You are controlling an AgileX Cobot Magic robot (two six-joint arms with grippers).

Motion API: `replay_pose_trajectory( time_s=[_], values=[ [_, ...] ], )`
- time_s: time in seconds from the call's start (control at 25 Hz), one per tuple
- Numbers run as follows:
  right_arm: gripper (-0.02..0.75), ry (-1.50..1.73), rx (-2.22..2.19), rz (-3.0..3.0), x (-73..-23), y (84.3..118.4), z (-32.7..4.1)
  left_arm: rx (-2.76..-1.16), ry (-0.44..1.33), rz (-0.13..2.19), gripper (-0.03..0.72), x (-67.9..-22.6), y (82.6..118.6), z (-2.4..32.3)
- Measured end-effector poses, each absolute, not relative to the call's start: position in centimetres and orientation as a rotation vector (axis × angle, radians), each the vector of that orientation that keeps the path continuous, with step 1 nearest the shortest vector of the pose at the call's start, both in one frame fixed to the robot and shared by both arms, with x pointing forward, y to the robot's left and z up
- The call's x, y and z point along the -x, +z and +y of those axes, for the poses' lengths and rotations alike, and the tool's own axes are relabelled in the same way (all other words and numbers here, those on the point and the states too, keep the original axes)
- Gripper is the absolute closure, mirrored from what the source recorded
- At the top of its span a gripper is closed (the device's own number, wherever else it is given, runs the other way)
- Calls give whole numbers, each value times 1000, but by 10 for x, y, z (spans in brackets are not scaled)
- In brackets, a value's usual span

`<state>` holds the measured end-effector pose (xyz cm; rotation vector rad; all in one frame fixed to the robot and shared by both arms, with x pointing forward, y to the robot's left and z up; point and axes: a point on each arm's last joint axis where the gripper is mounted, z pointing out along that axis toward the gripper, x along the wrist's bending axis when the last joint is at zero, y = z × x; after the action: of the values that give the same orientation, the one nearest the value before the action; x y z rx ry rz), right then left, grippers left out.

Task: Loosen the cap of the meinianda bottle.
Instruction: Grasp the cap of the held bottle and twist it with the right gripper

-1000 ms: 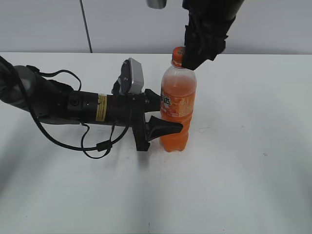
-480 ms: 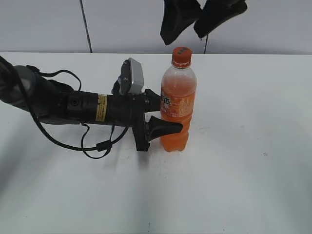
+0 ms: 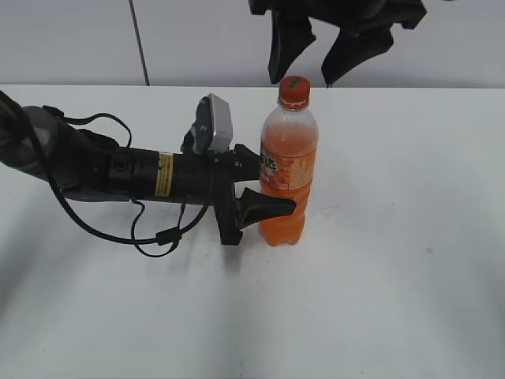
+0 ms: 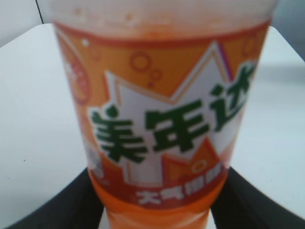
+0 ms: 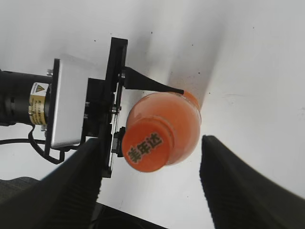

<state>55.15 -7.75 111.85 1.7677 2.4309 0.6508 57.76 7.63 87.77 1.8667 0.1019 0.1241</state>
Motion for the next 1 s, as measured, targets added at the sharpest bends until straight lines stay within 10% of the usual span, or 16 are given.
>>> replay_pose_trajectory(
  time_s=[0.68,1.0],
  values=[
    [464,598,-1609,2552,-559,1101,-71,-1866,124,101,288,-578,878,76],
    [466,449,-195,2865,-558,1101,-71,-1867,123,96,288,-577,878,76]
  ],
)
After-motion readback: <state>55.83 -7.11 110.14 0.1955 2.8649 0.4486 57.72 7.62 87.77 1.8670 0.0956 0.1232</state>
